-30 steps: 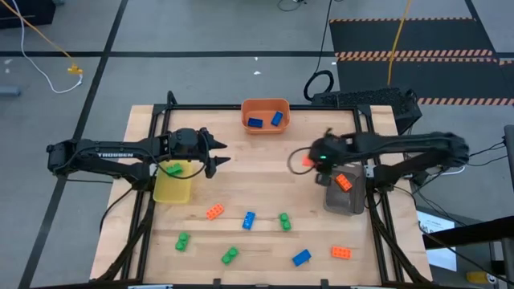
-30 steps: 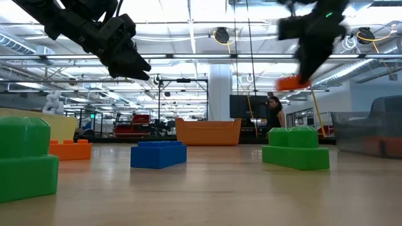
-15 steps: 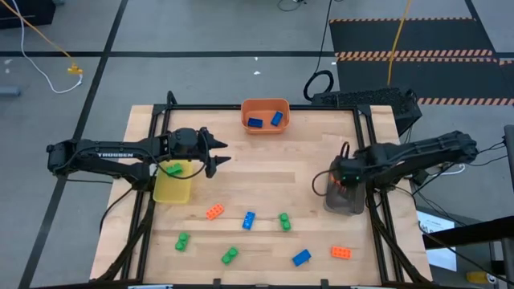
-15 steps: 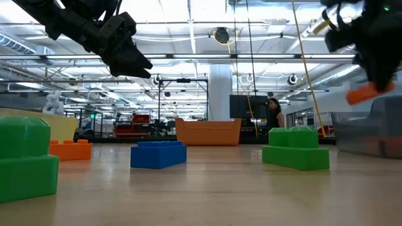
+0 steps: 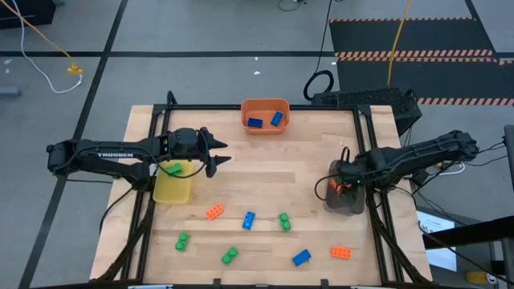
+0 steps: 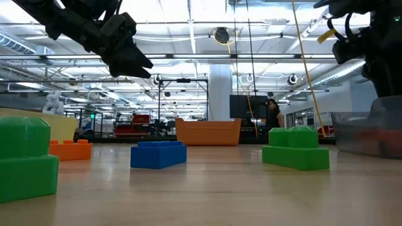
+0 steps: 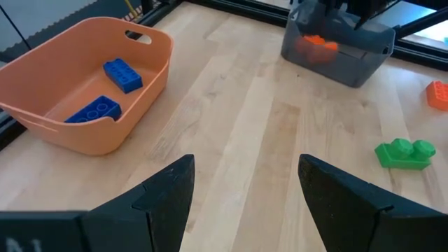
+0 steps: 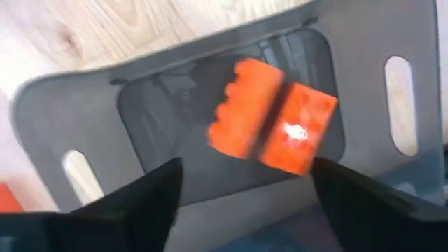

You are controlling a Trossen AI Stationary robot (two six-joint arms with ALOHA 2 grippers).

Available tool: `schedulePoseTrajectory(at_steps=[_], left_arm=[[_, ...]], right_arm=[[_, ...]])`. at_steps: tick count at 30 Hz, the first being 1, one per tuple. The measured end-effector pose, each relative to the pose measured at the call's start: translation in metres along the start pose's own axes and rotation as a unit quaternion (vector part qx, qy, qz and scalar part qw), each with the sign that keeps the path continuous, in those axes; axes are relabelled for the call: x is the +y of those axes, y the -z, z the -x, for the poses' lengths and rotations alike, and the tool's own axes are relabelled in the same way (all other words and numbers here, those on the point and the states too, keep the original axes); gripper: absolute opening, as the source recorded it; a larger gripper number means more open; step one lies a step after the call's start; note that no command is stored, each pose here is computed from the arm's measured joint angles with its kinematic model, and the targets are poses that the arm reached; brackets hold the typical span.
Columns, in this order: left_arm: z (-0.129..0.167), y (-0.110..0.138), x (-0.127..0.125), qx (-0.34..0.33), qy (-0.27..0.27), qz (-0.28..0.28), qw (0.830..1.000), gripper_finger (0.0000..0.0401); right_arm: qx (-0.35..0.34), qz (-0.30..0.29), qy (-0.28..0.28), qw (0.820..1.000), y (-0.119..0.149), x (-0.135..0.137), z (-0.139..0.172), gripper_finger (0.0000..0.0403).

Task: Sort & place blocks by color
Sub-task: Put the orange game piece into the black bin

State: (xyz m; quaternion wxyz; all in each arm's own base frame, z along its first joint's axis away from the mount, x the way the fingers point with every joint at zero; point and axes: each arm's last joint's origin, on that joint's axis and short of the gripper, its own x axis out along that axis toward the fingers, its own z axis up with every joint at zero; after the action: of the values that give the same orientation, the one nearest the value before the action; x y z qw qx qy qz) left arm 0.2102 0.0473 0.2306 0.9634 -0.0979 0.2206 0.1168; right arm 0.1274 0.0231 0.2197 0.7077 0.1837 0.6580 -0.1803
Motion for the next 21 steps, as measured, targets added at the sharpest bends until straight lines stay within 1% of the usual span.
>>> schedulePoseTrajectory(at_steps=[3, 6, 10, 14, 16, 18, 21], left_arm=[[0.0, -0.001, -0.003, -0.004, 0.006, 0.017, 1.0, 0.0255], [0.003, -0.006, -0.014, 0.014, 0.023, 0.043, 0.999, 0.0255], [0.009, -0.015, -0.039, 0.099, 0.047, 0.046, 0.993, 0.0255], [0.015, -0.022, -0.068, 0.167, 0.03, 0.069, 0.983, 0.0255], [0.015, -0.019, -0.081, 0.207, 0.024, 0.076, 0.975, 0.0255], [0.012, -0.015, -0.095, 0.228, 0.028, 0.088, 0.969, 0.0255], [0.004, -0.001, -0.113, 0.262, 0.03, 0.095, 0.96, 0.0255]], right_arm=[[-0.01, -0.01, -0.006, 1.0, 0.0, 0.0, 0.001, 0.0352], [-0.019, -0.021, -0.015, 0.999, 0.0, 0.0, 0.003, 0.0362], [-0.04, -0.011, -0.013, 0.999, -0.001, -0.001, 0.004, 0.0358], [-0.067, 0.0, -0.005, 0.998, -0.002, -0.002, 0.006, 0.0353], [-0.074, 0.001, -0.01, 0.997, -0.003, -0.001, 0.007, 0.0353], [-0.079, 0.002, -0.015, 0.997, -0.003, -0.001, 0.007, 0.0353], [-0.086, 0.01, -0.019, 0.996, -0.005, 0.0, 0.007, 0.0352]])
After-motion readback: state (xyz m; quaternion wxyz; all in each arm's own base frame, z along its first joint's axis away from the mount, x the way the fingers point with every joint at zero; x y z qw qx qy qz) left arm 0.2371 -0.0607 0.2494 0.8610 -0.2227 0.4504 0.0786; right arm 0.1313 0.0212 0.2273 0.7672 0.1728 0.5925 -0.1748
